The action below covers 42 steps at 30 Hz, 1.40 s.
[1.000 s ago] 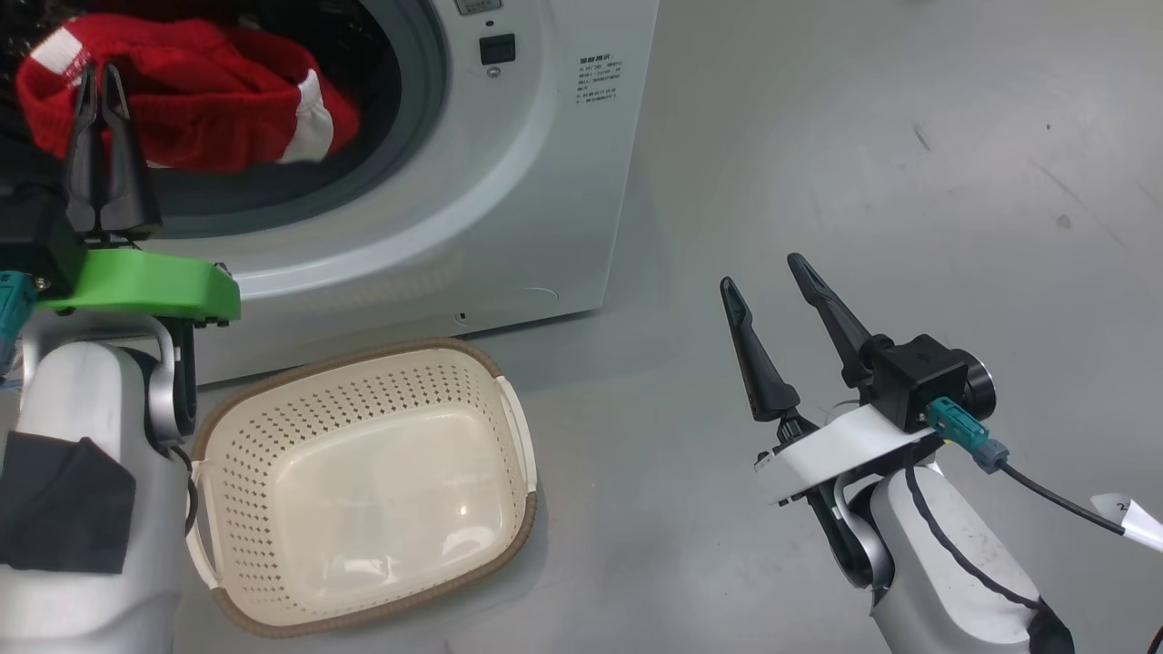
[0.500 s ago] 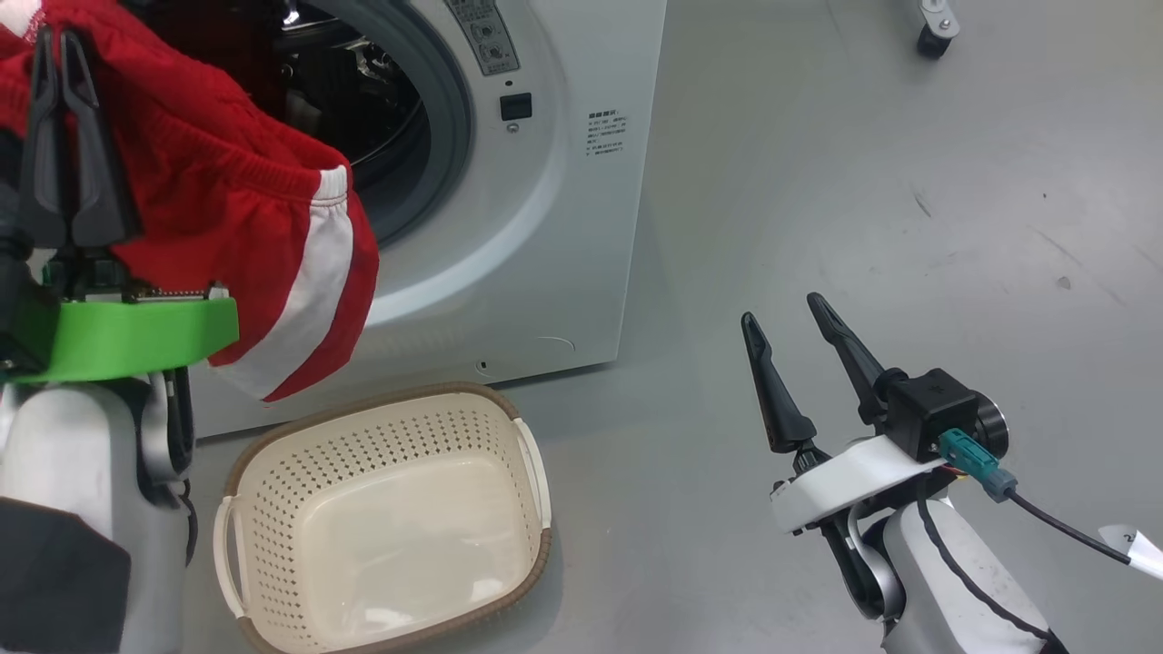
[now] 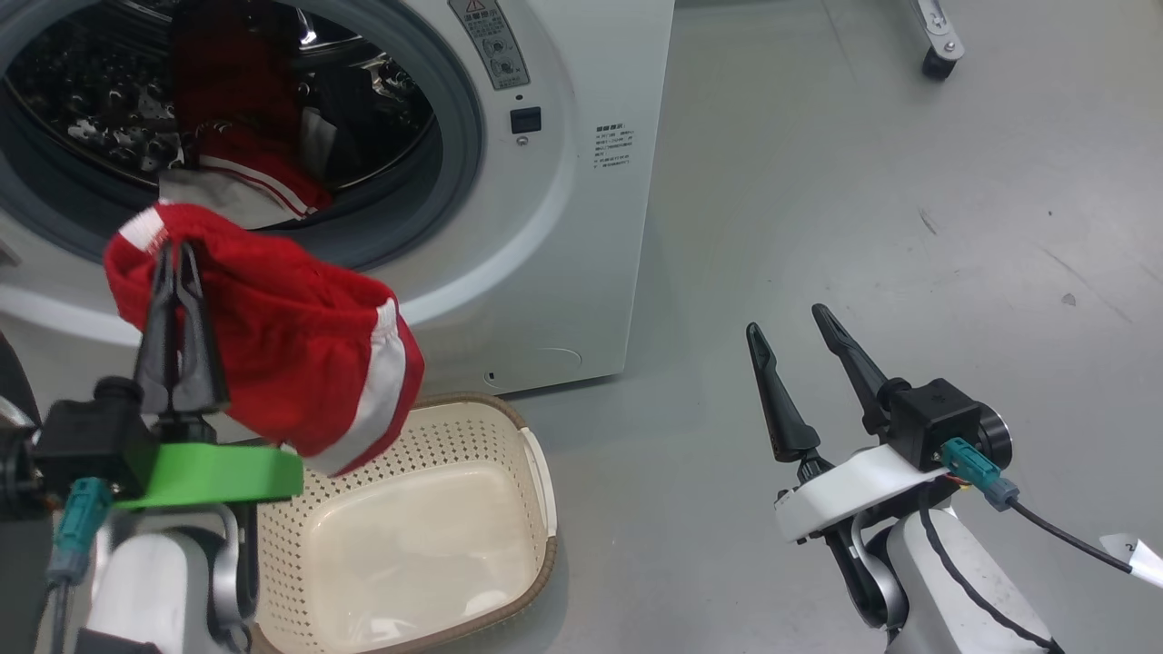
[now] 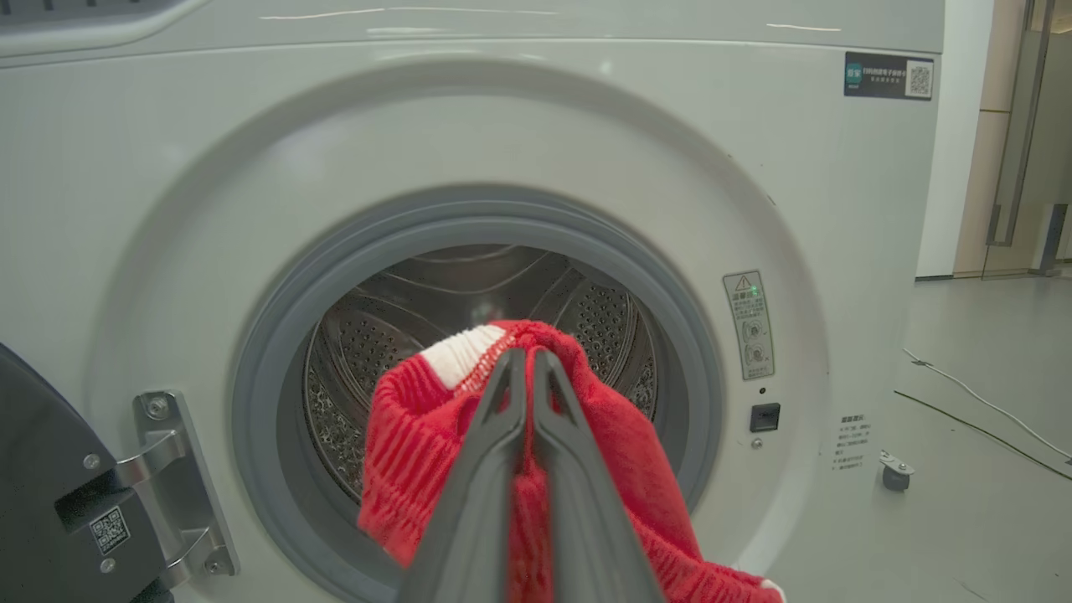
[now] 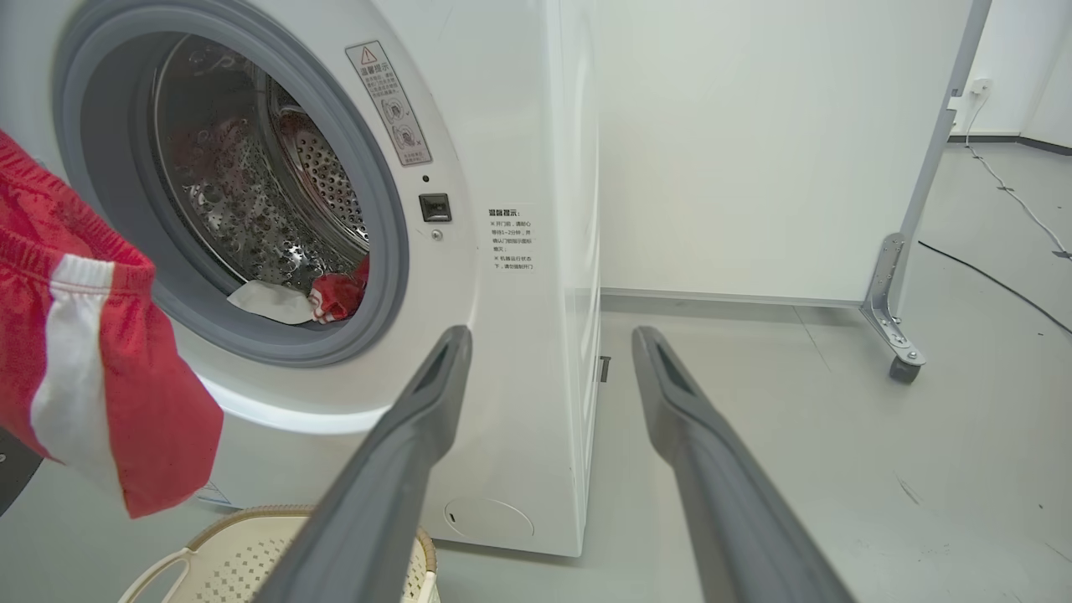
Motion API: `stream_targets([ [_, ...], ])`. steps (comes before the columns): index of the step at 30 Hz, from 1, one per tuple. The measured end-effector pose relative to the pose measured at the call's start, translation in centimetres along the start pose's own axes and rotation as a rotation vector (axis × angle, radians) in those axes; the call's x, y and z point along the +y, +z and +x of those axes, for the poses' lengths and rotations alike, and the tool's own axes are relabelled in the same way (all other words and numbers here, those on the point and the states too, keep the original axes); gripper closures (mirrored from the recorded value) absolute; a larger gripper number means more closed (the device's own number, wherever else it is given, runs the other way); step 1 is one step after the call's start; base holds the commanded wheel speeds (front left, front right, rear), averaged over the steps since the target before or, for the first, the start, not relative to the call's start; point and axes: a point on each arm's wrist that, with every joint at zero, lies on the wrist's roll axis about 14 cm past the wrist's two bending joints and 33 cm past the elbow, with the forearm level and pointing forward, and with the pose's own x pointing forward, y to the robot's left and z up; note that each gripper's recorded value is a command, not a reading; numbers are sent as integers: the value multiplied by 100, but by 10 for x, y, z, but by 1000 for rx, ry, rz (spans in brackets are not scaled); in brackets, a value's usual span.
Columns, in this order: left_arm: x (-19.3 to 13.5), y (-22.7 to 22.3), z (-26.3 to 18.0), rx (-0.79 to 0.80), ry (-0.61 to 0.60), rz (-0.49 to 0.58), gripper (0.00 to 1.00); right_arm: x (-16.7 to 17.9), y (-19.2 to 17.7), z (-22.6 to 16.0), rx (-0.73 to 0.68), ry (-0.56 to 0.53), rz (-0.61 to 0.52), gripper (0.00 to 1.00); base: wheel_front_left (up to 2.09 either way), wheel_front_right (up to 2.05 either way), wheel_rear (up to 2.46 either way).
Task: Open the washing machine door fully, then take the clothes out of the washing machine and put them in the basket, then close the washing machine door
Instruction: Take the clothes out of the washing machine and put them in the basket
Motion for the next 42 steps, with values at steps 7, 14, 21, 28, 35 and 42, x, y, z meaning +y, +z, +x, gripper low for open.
stream_targets([
  [7, 5, -80, -49, 302, 29, -28, 100, -1, 0, 1, 0, 0, -4, 0, 0, 0, 0],
  [14, 8, -142, -86, 542, 46, -44, 100, -4, -8, 3, 17, -3, 2, 0, 0, 0, 0],
  [21, 5, -186, -99, 683, 46, -60, 100, -13, -19, 8, 45, -25, 6, 0, 0, 0, 0],
  [28, 3, -234, -106, 831, 26, -57, 100, -20, -22, 26, 42, -27, -1, 0, 0, 0, 0],
  [35, 1, -281, -119, 974, 20, -67, 100, -28, -32, 43, 54, -31, -7, 0, 0, 0, 0],
  [42, 0, -321, -128, 1082, 26, -84, 100, -38, -52, 55, 92, -44, -11, 0, 0, 0, 0],
])
